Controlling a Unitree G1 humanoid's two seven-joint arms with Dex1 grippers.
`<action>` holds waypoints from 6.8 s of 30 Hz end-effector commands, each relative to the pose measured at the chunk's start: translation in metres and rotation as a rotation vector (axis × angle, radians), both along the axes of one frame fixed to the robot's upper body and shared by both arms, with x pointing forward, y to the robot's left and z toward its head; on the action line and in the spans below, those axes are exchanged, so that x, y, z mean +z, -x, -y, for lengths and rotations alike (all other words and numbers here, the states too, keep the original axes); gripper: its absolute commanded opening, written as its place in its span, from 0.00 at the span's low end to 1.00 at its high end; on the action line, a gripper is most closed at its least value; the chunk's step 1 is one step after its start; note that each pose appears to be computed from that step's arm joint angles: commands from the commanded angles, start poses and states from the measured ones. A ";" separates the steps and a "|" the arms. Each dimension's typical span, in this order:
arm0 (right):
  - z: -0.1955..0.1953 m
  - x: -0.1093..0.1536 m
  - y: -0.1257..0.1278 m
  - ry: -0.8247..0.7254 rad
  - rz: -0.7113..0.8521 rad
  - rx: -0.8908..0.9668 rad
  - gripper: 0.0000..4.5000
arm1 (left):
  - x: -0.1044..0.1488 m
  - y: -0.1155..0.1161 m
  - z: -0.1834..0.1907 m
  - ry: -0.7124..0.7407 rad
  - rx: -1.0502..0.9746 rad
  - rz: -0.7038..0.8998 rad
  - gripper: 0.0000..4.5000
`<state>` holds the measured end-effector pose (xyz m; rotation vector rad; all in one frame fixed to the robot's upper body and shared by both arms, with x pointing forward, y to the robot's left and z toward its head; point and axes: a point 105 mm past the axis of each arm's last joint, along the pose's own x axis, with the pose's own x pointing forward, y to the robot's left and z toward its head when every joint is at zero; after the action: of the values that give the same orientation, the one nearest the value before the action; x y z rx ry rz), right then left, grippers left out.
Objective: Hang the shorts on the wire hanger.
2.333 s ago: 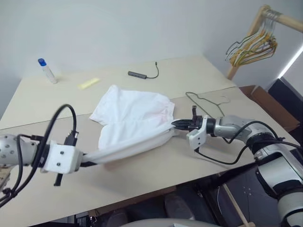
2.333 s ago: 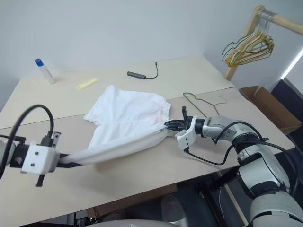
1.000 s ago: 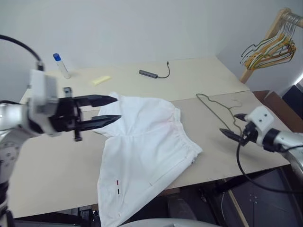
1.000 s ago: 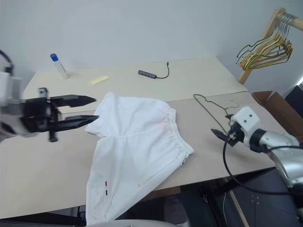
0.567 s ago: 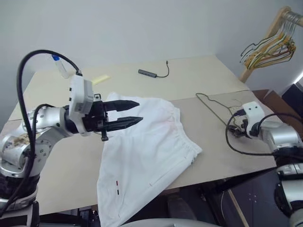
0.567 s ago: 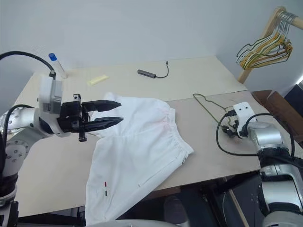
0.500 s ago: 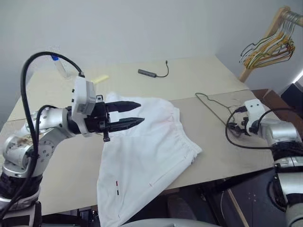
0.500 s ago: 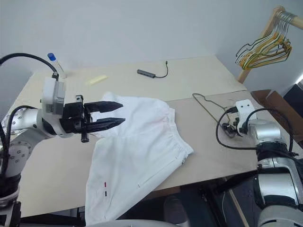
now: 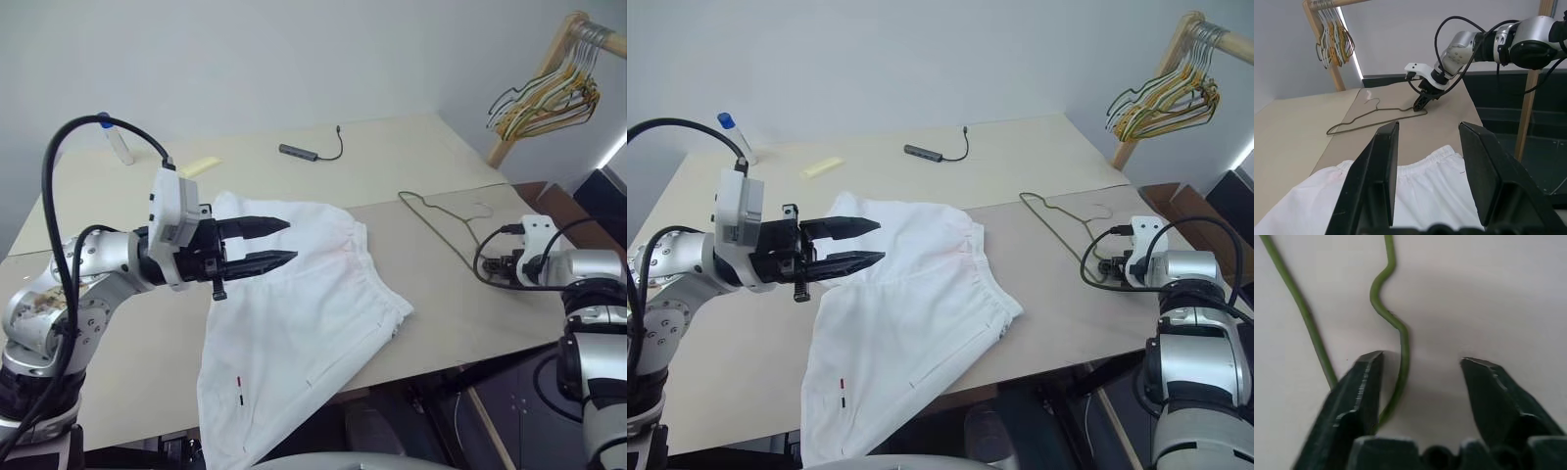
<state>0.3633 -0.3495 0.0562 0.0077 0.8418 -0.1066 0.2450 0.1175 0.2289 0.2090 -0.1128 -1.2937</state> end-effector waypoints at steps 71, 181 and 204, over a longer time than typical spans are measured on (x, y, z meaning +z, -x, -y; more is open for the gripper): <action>-0.174 0.194 0.061 0.448 1.045 1.311 0.48 | -0.042 -0.088 -0.046 -0.389 0.093 -0.092 0.00; -0.129 0.016 0.030 -0.465 -0.180 0.848 0.00 | -0.023 -0.026 -0.057 -0.106 0.186 0.022 0.99; -0.194 0.140 0.036 0.488 0.397 1.418 0.00 | 0.032 -0.082 -0.040 -0.241 0.112 0.367 0.99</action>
<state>0.3290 -0.1648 0.1815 -0.9142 0.3281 0.9945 0.3271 0.1634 0.2580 0.6089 -0.2331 -1.1071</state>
